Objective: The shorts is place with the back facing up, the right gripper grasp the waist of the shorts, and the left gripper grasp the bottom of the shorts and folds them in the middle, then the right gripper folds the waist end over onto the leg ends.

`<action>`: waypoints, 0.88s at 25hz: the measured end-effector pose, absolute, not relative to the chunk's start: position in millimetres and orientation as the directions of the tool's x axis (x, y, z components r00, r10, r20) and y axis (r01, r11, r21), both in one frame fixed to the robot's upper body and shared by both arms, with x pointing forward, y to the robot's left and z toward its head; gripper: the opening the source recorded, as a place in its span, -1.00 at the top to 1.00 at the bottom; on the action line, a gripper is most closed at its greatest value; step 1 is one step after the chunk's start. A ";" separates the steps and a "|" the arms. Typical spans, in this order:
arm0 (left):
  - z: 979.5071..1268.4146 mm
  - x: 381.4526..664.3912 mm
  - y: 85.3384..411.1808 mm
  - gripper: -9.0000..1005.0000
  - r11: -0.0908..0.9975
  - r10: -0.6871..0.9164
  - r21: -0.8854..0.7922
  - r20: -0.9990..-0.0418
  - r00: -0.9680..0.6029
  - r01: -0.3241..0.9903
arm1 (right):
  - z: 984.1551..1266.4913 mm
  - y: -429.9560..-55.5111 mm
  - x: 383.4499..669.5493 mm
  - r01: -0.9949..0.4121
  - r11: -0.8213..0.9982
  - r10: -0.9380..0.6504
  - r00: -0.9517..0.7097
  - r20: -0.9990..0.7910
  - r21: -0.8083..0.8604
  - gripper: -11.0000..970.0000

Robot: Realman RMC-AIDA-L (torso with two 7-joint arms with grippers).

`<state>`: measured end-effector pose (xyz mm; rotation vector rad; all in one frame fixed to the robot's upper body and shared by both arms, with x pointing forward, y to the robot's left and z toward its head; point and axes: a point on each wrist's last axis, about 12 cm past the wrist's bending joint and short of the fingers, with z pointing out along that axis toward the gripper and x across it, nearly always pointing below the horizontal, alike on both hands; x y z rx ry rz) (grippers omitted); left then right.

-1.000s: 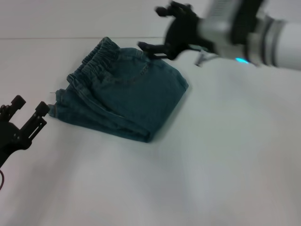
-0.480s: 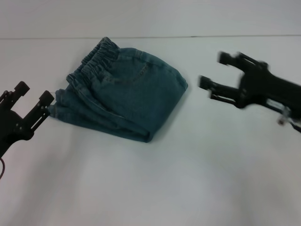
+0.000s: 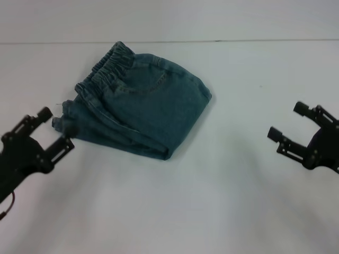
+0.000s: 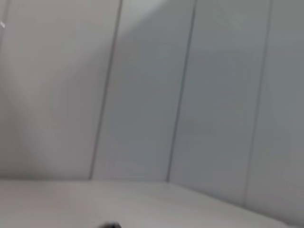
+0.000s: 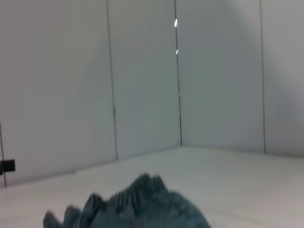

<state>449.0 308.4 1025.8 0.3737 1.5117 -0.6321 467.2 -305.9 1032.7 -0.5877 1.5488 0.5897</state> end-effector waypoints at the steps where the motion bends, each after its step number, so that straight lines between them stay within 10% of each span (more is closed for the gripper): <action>1: 1024.6 449.1 308.3 -0.48 0.780 -0.141 -0.158 -0.987 -0.076 0.605 | 1031.1 -306.6 466.5 -0.681 0.732 -0.034 -0.065 -0.997 0.020 -0.89; 22: 1011.2 447.6 305.0 -0.49 0.737 -0.060 -0.199 -0.971 -0.231 0.646 | 1026.8 -313.5 463.5 -0.709 0.706 -0.113 -0.113 -0.987 0.000 -0.89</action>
